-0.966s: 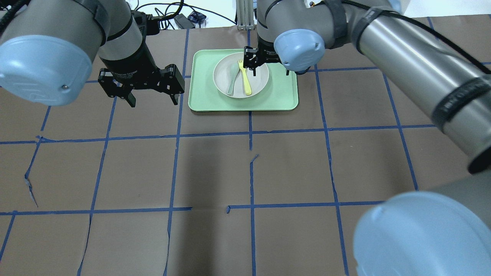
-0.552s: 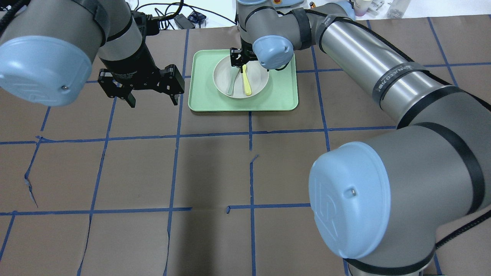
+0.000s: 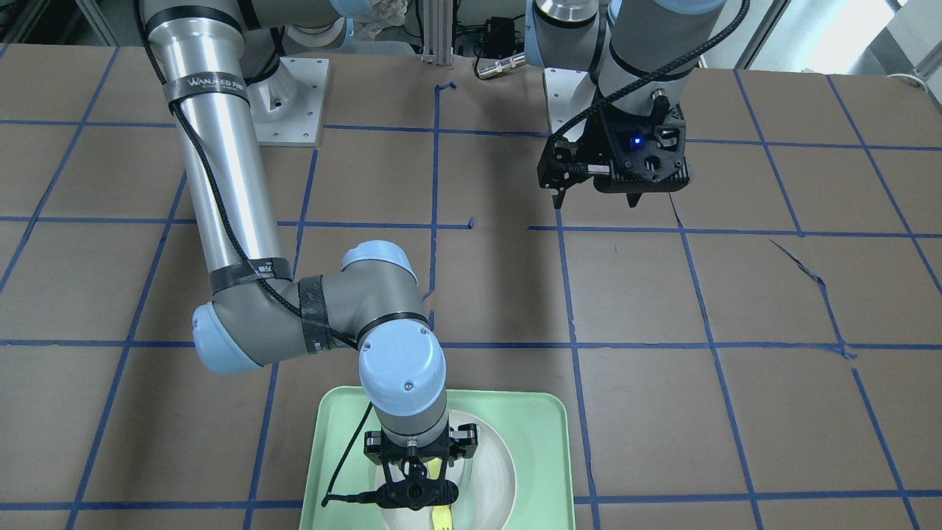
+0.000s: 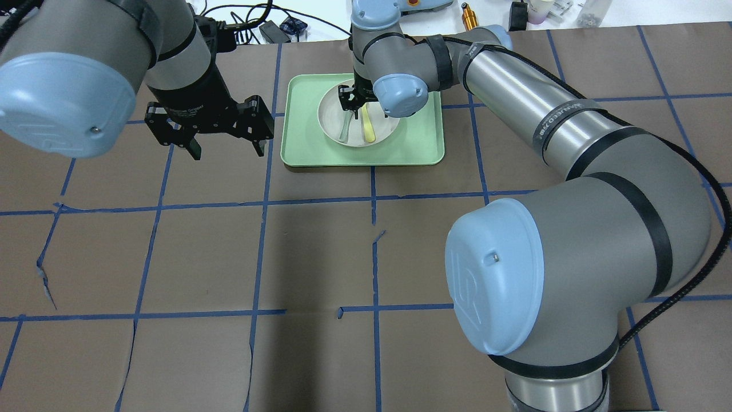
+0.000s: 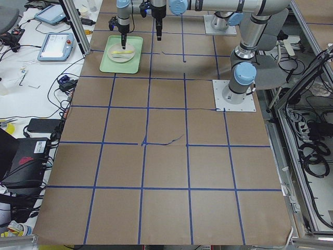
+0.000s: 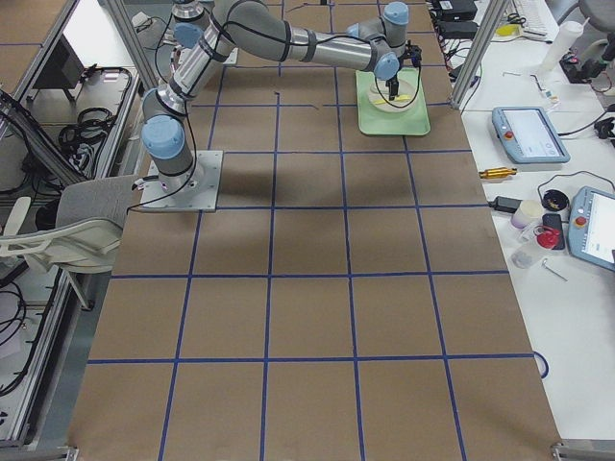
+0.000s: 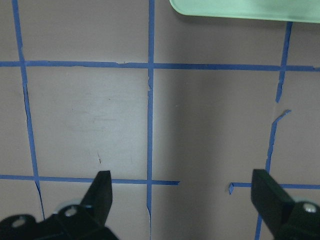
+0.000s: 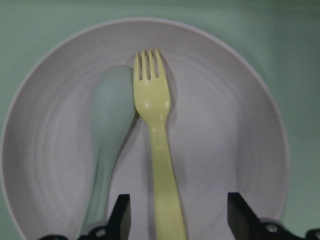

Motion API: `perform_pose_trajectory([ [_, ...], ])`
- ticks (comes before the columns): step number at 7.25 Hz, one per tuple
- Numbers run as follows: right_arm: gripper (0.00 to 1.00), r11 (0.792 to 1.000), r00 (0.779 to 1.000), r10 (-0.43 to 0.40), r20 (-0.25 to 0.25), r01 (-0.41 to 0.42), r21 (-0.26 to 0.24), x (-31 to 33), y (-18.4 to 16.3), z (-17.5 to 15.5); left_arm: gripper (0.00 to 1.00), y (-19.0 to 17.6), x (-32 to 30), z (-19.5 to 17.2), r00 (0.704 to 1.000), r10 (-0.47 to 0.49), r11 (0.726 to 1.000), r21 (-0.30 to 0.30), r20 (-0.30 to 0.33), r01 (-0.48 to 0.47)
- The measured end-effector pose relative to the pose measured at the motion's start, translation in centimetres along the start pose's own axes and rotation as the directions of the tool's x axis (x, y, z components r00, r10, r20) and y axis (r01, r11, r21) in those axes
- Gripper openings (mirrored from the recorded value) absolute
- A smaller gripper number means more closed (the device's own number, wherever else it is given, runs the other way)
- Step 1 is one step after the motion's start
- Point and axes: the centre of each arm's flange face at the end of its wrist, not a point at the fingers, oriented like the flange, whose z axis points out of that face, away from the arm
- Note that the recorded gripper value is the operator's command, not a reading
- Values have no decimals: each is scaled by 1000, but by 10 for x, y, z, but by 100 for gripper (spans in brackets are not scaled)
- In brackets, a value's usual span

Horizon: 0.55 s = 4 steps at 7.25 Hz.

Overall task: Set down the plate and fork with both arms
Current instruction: 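Grasp the yellow fork with the right gripper and lift it off the plate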

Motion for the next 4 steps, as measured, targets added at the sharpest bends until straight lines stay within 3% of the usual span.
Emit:
perform_pose_trajectory([
  [3,58,1000,1000,-3,2,3,-19,-3,3,15,100,-1,-1,1,1000,-3,1000,-1,0,3],
  [4,48,1000,1000,-4,2,4,-21,-3,3,18,100,-1,-1,1,1000,-3,1000,-1,0,3],
])
